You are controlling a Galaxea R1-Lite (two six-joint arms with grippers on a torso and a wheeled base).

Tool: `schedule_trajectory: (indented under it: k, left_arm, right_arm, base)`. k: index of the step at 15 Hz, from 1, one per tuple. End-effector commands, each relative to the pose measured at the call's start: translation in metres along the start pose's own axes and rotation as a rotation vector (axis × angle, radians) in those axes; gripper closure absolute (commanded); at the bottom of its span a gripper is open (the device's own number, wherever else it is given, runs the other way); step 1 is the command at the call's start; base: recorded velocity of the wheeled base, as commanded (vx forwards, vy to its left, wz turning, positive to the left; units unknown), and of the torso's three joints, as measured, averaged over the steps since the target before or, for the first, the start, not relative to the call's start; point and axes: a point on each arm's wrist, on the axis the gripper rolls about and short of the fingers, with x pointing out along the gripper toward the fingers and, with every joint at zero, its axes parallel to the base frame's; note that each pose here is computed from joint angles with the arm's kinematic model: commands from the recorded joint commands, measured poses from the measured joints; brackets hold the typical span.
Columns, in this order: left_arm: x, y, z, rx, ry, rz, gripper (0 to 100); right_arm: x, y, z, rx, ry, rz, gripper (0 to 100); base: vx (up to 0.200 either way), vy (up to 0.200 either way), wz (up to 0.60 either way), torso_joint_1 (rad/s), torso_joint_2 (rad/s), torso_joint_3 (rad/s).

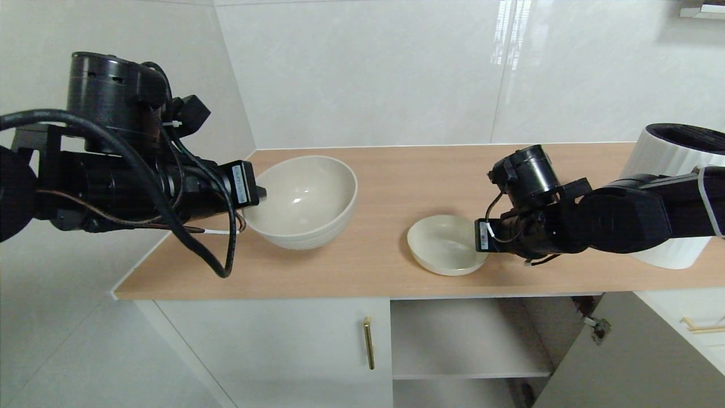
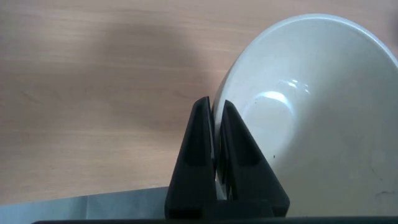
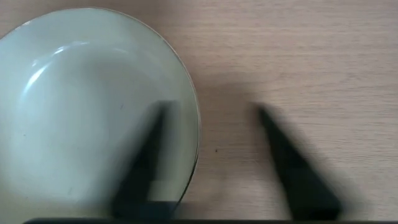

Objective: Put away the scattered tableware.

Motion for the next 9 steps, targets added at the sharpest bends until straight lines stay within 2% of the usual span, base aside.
schedule_trajectory:
  k: [1,4,6,9]
  left_arm:
    - [-0.009,-0.001,0.003,-0.003,-0.022,-0.01,100]
    - [-0.01,-0.001,0.004,-0.002,-0.026,-0.011,100]
    - [-0.01,-0.004,0.002,0.008,-0.018,-0.021,100]
    - [-0.015,-0.008,-0.016,0.038,0.03,-0.04,100]
  right_arm:
    - [0.004,0.001,-0.002,-0.004,0.01,-0.001,100]
    - [-0.006,0.001,0.004,0.047,-0.013,0.016,100]
    - [-0.042,-0.003,0.015,0.068,-0.062,0.073,100]
    - [-0.101,-0.024,0.015,0.065,-0.02,0.203,100]
  base:
    - [0.0,0.0,0.0,0.0,0.0,0.0]
    - [0.0,0.0,0.0,0.0,0.0,0.0]
    - [0.0,0.0,0.0,0.0,0.0,0.0]
    - [0.0,0.0,0.0,0.0,0.0,0.0]
